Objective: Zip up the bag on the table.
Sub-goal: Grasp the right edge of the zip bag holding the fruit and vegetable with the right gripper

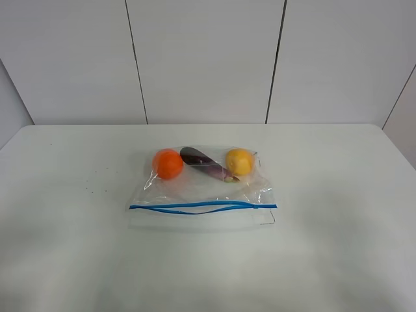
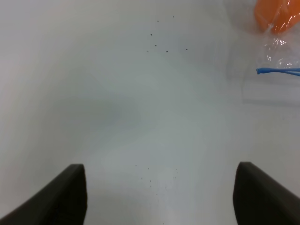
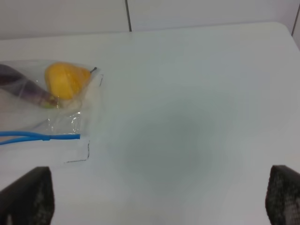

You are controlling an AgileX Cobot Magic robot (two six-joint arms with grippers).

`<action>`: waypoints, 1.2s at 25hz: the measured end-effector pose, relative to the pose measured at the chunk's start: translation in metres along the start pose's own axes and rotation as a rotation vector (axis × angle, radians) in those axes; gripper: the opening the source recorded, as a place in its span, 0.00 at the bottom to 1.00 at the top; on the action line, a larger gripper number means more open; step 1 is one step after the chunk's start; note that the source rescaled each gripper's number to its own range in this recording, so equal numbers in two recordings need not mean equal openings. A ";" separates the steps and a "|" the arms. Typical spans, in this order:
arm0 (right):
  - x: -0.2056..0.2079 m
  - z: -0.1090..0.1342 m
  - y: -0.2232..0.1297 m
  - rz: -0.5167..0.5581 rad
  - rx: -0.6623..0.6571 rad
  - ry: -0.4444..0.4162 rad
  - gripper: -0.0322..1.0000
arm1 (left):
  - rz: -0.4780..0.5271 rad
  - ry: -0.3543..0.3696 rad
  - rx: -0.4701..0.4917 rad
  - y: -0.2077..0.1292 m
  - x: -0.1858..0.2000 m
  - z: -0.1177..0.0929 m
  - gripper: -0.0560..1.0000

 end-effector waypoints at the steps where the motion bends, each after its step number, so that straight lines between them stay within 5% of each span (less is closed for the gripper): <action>1: 0.000 0.000 0.000 0.000 0.000 0.000 1.00 | 0.000 0.000 0.000 0.000 0.000 0.000 1.00; 12: -0.003 0.001 0.012 0.028 -0.006 0.006 1.00 | 0.000 0.000 0.000 0.000 0.000 0.000 1.00; 22: -0.089 0.002 0.094 0.421 -0.067 0.037 1.00 | 0.000 0.000 0.000 0.000 0.000 0.000 1.00; 30: -0.193 0.000 0.107 0.670 -0.122 0.055 1.00 | 0.000 0.000 0.000 0.000 0.000 0.000 1.00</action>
Point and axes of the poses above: a point on each arm's last joint axis where the gripper is mounted, x pointing back along that axis away from the gripper, z along the wrist's bending axis when the last joint is at zero, y = z × x, the point moved 1 cm from there along -x, pointing out along that axis toward the gripper, and after that the axes turned 1 degree about x, right-handed, at the moved point
